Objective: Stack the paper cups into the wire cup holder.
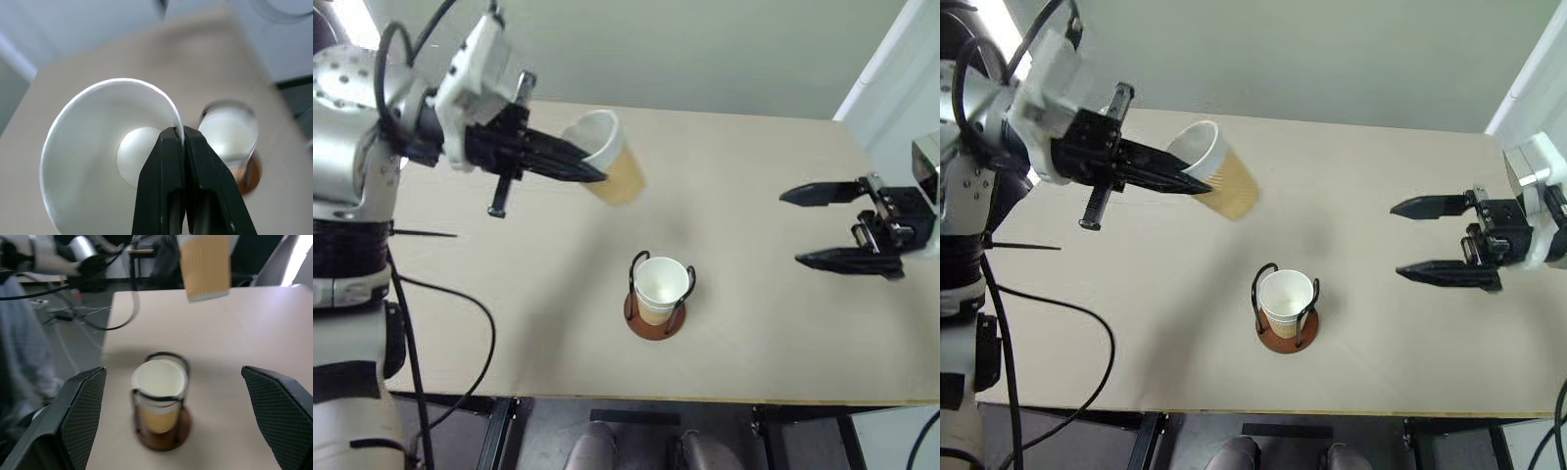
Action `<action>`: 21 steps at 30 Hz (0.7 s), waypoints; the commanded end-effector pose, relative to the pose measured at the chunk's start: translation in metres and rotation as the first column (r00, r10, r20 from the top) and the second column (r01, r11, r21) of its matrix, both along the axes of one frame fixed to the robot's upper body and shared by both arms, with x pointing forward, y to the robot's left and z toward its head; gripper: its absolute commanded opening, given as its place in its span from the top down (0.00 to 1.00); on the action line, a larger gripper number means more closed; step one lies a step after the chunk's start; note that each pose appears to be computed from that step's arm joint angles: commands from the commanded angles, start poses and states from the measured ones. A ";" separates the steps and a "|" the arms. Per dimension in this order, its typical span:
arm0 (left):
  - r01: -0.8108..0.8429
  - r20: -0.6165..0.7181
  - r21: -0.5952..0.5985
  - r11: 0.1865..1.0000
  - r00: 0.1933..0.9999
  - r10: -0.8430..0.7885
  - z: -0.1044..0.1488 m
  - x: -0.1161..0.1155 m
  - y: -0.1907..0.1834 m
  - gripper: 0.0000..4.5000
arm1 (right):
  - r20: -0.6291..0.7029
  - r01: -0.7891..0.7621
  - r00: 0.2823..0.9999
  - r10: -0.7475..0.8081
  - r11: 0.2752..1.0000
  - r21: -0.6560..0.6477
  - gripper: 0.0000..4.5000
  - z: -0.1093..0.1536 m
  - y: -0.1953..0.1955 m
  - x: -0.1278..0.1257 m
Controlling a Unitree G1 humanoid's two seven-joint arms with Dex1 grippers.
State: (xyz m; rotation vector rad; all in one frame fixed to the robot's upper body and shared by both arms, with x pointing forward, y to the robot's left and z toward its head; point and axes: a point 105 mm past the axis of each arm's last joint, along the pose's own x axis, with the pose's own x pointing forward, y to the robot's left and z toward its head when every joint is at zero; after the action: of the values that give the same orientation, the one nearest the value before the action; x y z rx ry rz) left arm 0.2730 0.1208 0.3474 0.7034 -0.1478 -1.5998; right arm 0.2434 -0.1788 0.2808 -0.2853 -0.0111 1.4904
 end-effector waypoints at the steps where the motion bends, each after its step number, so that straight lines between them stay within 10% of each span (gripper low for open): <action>1: 0.169 -0.049 0.054 0.984 0.985 -0.167 -0.002 -0.019 -0.018 0.99 | 0.065 -0.063 0.996 0.068 0.995 -0.081 0.00 0.008 0.008 -0.024; 21: 0.315 -0.027 0.386 0.867 0.944 -0.330 -0.068 -0.004 -0.050 0.99 | 0.141 0.089 0.988 -0.068 0.985 -0.150 0.00 -0.006 0.003 -0.029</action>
State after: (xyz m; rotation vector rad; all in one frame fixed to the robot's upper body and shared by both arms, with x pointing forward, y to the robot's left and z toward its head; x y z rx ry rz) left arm 0.2725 0.0707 0.2687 0.9893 0.0718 -1.9472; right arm 0.2191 -0.1767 0.2641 -0.4669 0.0516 1.4076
